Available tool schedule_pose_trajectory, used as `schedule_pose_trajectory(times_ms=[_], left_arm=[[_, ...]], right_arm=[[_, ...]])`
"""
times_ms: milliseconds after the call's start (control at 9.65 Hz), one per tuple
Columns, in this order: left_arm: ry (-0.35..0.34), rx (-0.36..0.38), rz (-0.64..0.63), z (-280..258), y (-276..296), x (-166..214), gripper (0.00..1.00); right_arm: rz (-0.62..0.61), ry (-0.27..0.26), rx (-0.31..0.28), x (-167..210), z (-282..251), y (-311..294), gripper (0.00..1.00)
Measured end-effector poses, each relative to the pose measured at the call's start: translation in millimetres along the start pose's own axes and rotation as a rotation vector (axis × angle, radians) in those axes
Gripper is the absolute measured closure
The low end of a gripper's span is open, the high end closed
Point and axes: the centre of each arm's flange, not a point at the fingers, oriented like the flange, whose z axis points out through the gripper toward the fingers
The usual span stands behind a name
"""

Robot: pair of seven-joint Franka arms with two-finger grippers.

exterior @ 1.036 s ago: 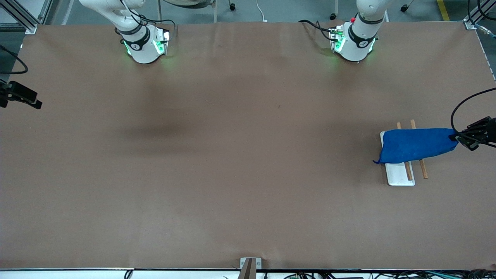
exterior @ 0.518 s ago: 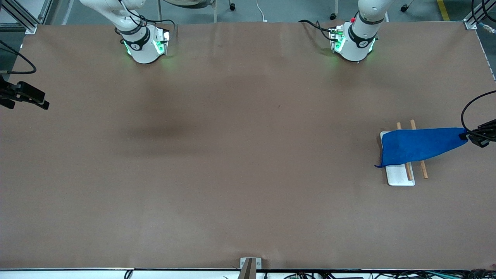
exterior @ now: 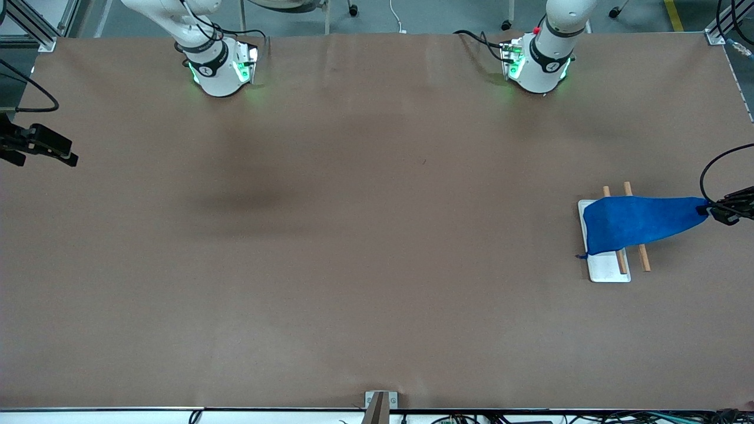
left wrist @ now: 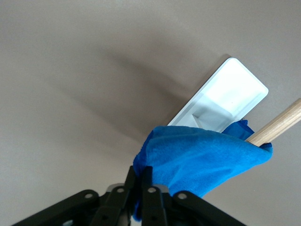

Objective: Right arm passes towel to left arm to hang
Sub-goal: 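Open the left gripper to release the towel on the dowels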

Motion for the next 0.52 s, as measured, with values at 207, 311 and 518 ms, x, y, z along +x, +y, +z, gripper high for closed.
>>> schedule_pose_trajectory(times_ms=[207, 311, 518], left_arm=[[0.017, 0.014, 0.013, -4, 2, 2, 0.57], [0.038, 0.016, 0.026, -13, 7, 2, 0.43], [0.122, 0.077, 0.095, -44, 39, -1, 0.12]], right_arm=[[0.0, 0.002, -0.001, 0, -1, 0, 0.0], [0.001, 0.003, -0.002, 0, -1, 1, 0.0], [0.003, 0.006, -0.003, 0, -1, 2, 0.0]])
